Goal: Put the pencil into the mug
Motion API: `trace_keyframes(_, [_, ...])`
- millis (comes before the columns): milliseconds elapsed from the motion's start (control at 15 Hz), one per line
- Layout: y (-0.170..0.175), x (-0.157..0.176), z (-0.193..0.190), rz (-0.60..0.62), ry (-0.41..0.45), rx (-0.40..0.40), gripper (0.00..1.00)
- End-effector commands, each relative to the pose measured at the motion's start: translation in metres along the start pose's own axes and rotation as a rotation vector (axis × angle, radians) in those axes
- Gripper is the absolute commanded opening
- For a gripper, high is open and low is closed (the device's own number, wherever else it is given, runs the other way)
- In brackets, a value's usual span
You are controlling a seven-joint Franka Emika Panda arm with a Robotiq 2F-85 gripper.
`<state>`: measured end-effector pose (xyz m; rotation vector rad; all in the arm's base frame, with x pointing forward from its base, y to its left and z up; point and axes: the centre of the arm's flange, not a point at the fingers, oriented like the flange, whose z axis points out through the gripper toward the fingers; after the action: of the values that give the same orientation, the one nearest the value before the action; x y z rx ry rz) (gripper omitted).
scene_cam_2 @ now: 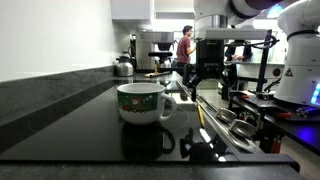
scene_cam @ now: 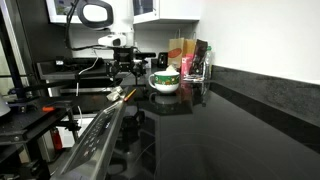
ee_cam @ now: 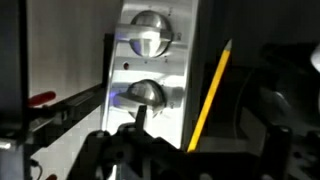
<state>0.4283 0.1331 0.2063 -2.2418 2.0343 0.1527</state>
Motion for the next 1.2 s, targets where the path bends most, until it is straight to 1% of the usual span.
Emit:
trace_keyframes(0, [0.003, -0.001, 0.002, 0.118, -0.097, 0.137, 1.0])
trace_keyframes(67, [0.004, -0.003, -0.001, 0.141, -0.112, 0.194, 1.0])
trace_keyframes(133, [0.005, -0.004, -0.006, 0.148, -0.096, 0.233, 1.0])
trace_keyframes(267, [0.005, -0.008, -0.009, 0.136, -0.055, 0.269, 1.0])
trace_keyframes(333, [0.007, -0.008, -0.009, 0.112, 0.007, 0.258, 1.0])
trace_keyframes(400, [0.01, -0.006, -0.01, 0.079, 0.065, 0.228, 1.0])
trace_keyframes(533, [0.022, 0.01, 0.0, 0.033, 0.14, 0.19, 1.0])
trace_keyframes(667, [0.029, 0.027, 0.004, 0.016, 0.175, 0.187, 1.0])
trace_keyframes(800, [0.022, 0.034, 0.0, 0.013, 0.206, 0.206, 1.0])
trace_keyframes(933, [0.01, 0.029, -0.006, 0.012, 0.23, 0.224, 1.0])
trace_keyframes(1133, [-0.001, 0.013, -0.004, 0.013, 0.248, 0.196, 1.0])
